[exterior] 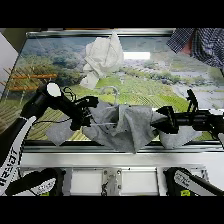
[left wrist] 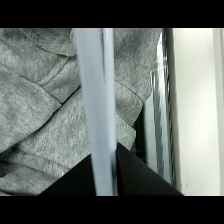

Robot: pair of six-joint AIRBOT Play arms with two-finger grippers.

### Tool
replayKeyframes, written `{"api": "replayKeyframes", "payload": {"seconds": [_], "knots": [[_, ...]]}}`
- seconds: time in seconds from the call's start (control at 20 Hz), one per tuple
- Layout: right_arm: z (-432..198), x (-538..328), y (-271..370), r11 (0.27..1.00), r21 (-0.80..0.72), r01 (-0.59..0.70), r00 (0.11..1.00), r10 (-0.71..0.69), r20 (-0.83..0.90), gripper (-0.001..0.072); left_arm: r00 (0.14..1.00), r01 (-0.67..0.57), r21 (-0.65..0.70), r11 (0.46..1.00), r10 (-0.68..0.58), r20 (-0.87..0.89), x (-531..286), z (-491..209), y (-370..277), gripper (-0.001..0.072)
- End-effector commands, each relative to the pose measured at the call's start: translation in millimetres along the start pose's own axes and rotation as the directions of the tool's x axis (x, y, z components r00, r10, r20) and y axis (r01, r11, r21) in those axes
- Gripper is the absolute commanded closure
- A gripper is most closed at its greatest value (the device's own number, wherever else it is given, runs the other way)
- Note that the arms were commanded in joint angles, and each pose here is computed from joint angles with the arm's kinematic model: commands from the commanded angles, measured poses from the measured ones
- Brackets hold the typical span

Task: Fold the clothes and pants, and hang the long-sleeved shirts on hangers.

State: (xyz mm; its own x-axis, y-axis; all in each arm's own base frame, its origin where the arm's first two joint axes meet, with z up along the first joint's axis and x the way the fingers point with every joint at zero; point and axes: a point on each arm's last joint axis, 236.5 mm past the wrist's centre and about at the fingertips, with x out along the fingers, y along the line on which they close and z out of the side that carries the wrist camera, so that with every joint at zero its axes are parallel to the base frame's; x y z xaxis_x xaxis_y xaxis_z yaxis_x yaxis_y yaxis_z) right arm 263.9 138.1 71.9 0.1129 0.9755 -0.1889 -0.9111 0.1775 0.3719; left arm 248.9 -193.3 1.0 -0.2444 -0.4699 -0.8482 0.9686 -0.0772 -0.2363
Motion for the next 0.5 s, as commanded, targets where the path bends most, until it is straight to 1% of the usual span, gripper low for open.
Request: {"api": "replayKeyframes", "payload": {"seconds": [0.0,0.45], "knots": [[0.1,8.3,3.8,1.0,-0.006,-0.025,1.0,0.025,-0.005,0.0063,1.0,-0.001,-0.001,1.0,0.001,0.008,0.2,1.9,0.4,0.0687],[-0.9,11.8,3.6,1.0,-0.005,-0.026,1.0,0.026,-0.013,0.0062,1.0,-0.002,0.0,1.0,0.002,0.006,0.2,1.4,0.5,0.0686]]}}
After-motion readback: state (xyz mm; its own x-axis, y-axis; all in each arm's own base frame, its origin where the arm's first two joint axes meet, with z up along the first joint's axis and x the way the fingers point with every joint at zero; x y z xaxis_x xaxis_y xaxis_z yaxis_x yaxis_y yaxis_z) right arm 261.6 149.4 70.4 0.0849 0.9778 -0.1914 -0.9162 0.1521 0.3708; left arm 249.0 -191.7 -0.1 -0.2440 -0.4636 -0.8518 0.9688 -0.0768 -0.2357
